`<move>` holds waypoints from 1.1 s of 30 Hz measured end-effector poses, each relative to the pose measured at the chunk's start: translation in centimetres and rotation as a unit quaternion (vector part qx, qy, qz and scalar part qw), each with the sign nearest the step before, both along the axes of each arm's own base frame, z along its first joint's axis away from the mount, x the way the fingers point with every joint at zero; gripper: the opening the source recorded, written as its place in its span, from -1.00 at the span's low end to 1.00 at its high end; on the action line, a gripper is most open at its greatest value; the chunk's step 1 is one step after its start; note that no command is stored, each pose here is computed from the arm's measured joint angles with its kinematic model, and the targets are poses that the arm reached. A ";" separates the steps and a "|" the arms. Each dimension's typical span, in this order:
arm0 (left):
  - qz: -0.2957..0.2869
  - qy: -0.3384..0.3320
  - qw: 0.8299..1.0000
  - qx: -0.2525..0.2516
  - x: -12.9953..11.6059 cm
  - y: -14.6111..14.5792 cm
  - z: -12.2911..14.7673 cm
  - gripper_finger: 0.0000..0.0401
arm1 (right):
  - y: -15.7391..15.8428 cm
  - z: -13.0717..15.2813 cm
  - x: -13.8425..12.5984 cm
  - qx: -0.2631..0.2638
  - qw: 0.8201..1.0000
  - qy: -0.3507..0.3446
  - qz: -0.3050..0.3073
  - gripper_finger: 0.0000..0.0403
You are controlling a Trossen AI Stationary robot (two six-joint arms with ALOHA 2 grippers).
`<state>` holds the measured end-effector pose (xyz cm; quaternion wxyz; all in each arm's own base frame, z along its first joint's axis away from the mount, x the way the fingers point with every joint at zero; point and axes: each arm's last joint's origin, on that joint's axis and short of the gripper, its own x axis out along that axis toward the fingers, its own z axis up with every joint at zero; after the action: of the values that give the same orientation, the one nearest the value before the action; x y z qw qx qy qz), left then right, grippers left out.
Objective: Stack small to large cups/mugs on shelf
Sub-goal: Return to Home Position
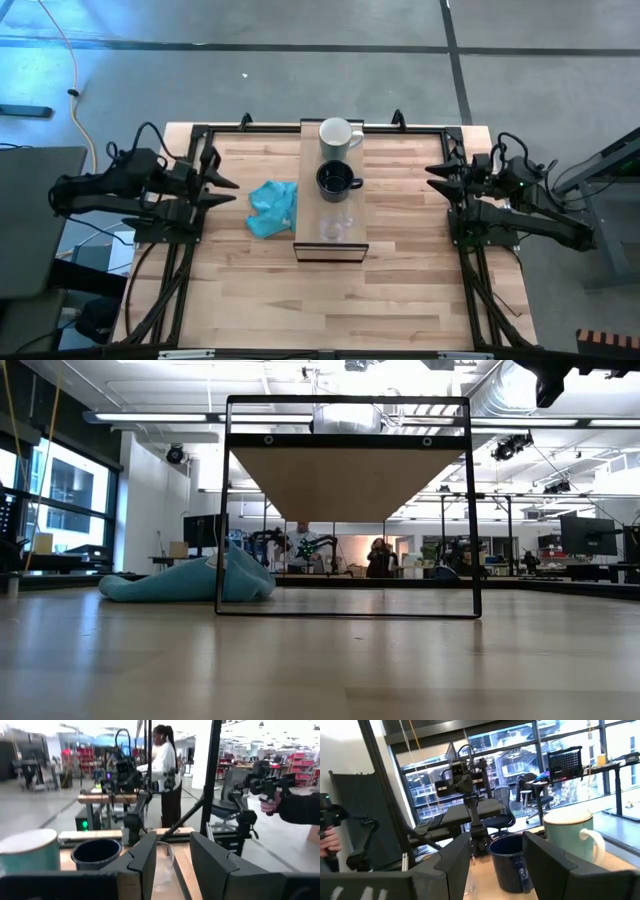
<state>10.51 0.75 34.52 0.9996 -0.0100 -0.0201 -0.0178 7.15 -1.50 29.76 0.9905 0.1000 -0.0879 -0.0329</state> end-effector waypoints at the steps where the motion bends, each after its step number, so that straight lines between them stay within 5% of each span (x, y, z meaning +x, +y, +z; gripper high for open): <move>1: 0.000 -0.006 1.000 0.008 -0.1 0.0 -0.2 -0.47 | 0.0 -0.1 0.0 -0.001 1.000 0.003 0.003 -0.15; 22: -0.006 -0.091 0.995 0.040 -1.7 -0.2 -4.8 -0.47 | 0.2 -0.1 0.2 -0.129 0.991 -0.013 0.029 -0.15; 33: -0.006 -0.137 0.990 0.040 -0.8 -0.1 -8.1 -0.47 | -0.5 -5.1 2.0 -0.003 0.998 0.063 0.015 -0.15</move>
<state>9.67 0.60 26.41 0.9869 0.0321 -0.1562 -0.0253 9.10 -1.97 24.62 0.9948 0.0956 -0.0236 -0.0243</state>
